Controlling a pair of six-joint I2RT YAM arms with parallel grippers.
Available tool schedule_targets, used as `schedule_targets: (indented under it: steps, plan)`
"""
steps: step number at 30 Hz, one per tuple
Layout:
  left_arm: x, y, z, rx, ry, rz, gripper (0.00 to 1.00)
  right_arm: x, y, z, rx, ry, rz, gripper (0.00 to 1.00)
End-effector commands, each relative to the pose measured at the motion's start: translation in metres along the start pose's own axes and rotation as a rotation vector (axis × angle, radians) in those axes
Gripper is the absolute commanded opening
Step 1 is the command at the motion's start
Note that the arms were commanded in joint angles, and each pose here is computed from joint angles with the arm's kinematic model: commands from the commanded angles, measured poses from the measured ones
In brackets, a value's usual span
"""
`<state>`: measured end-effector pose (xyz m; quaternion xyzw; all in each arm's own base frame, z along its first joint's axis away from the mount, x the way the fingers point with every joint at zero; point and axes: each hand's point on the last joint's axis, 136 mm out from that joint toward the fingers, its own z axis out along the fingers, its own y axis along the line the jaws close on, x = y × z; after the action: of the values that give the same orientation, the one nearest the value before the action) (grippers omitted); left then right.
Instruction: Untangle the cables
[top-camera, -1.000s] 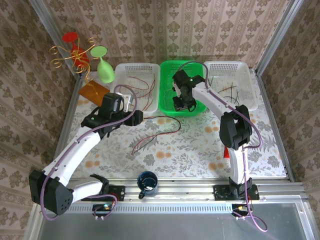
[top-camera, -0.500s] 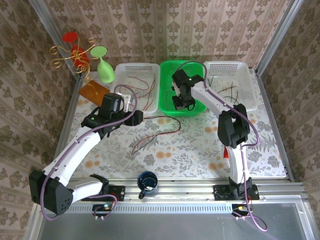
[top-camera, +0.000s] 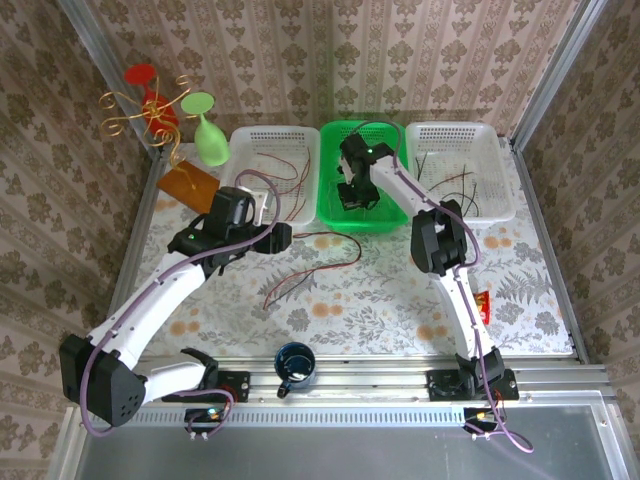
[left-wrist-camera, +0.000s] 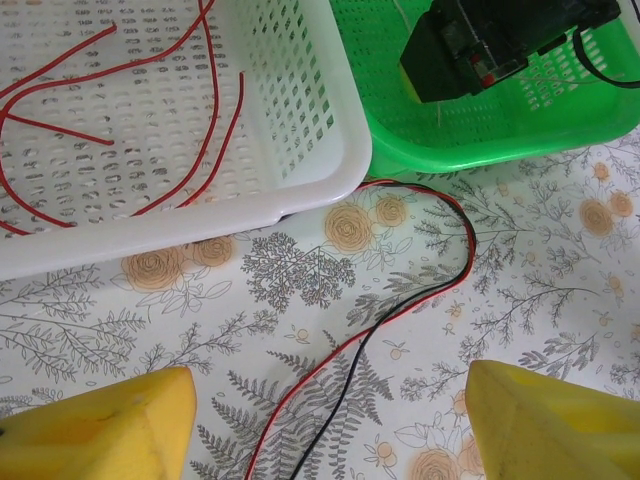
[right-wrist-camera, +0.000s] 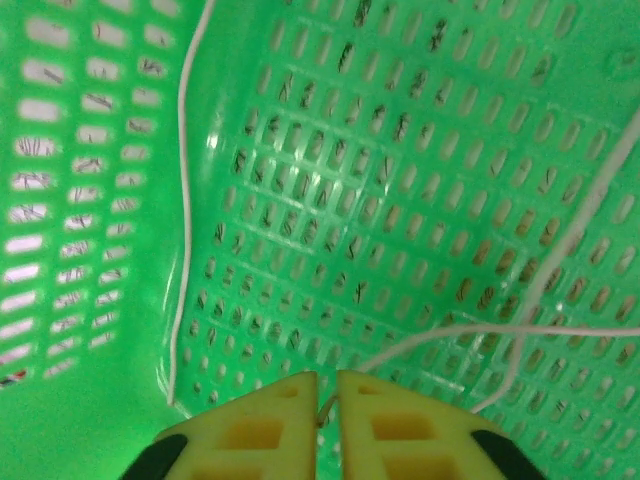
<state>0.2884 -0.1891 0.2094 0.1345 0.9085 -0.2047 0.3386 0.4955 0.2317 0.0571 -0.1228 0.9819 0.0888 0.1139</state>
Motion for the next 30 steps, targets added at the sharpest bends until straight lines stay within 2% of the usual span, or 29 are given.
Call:
schedule_targets:
  steps: [1,4,7,11,15,22,30]
  plan:
    - [0.001,0.001,-0.005,-0.013,0.001,-0.03,0.72,-0.009,0.01,-0.042,-0.035,-0.056,0.008,0.29]
    - [0.005,0.003,-0.005,-0.021,0.007,-0.037,0.73,-0.014,0.013,-0.073,-0.041,-0.111,0.001,0.4]
    - [0.008,0.004,-0.006,-0.009,0.01,-0.072,0.74,-0.012,0.014,-0.103,-0.035,-0.156,-0.008,0.45]
    - [0.008,0.002,-0.005,0.042,0.003,-0.142,0.74,-0.003,0.013,-0.136,-0.019,-0.205,-0.022,0.48]
    - [0.009,0.012,-0.006,0.052,-0.005,-0.223,0.74,0.009,0.023,-0.164,-0.032,-0.304,-0.096,0.48]
    - [0.033,0.038,-0.002,0.058,0.054,-0.425,0.75,0.065,0.076,-0.179,-0.085,-0.48,-0.453,0.5]
    - [0.064,0.062,0.001,0.024,0.062,-0.548,0.75,0.149,0.135,-0.131,-0.183,-0.498,-0.991,0.51]
